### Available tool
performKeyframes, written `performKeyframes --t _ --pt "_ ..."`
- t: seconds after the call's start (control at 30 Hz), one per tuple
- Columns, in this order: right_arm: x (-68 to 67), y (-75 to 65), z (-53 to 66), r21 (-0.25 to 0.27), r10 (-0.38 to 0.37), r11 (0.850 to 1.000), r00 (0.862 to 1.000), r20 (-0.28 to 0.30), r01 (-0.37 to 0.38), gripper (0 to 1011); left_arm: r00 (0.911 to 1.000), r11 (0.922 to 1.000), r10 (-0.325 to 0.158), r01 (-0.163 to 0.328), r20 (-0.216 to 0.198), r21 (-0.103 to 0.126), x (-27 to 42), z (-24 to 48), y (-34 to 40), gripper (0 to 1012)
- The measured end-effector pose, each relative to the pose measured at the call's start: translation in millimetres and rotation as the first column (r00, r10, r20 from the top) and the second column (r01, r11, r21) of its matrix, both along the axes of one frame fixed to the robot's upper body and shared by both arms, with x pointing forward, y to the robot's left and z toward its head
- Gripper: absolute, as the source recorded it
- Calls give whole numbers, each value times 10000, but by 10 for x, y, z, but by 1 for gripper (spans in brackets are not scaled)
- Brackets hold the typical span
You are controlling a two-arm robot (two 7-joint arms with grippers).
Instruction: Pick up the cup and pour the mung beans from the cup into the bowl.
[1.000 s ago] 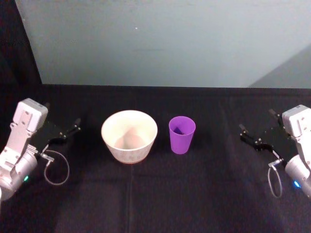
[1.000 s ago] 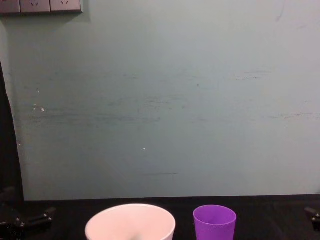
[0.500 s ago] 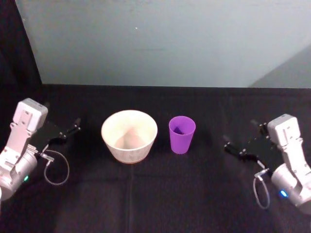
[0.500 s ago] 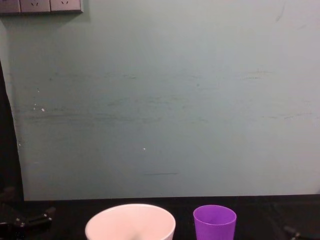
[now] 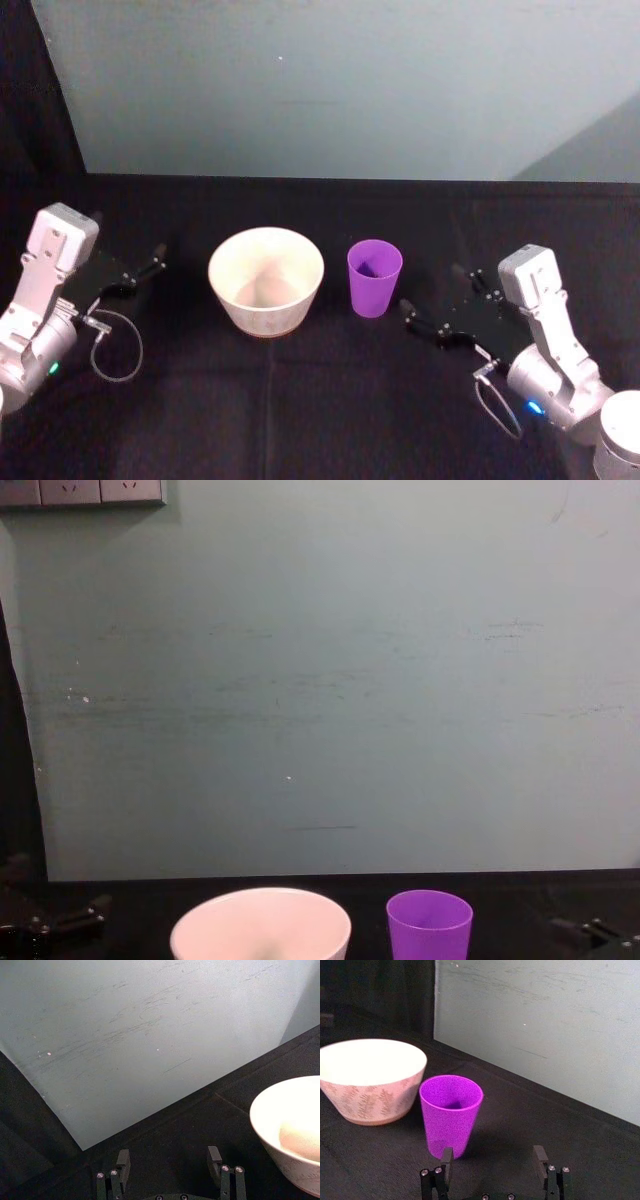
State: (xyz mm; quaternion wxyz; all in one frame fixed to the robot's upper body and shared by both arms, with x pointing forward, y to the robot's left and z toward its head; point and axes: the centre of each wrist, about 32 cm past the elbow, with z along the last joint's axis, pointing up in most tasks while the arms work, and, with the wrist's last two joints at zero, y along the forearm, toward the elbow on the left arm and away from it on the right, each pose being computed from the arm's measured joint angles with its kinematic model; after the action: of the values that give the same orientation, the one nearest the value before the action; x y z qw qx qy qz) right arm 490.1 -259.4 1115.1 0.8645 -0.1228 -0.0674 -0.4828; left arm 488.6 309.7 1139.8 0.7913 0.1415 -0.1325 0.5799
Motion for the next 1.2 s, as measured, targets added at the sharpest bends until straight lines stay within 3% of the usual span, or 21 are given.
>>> performKeyframes --t 0.57,1.2 --pt "283 256 19 820 949 9924 9946 -419 -912 1003 10000 10000 0 0 0 0 0 0 0 1011" --pt "461 428 -20 1631 1281 9799 9889 -752 -1146 1003 10000 10000 0 0 -1 -1 0 0 0 1011"
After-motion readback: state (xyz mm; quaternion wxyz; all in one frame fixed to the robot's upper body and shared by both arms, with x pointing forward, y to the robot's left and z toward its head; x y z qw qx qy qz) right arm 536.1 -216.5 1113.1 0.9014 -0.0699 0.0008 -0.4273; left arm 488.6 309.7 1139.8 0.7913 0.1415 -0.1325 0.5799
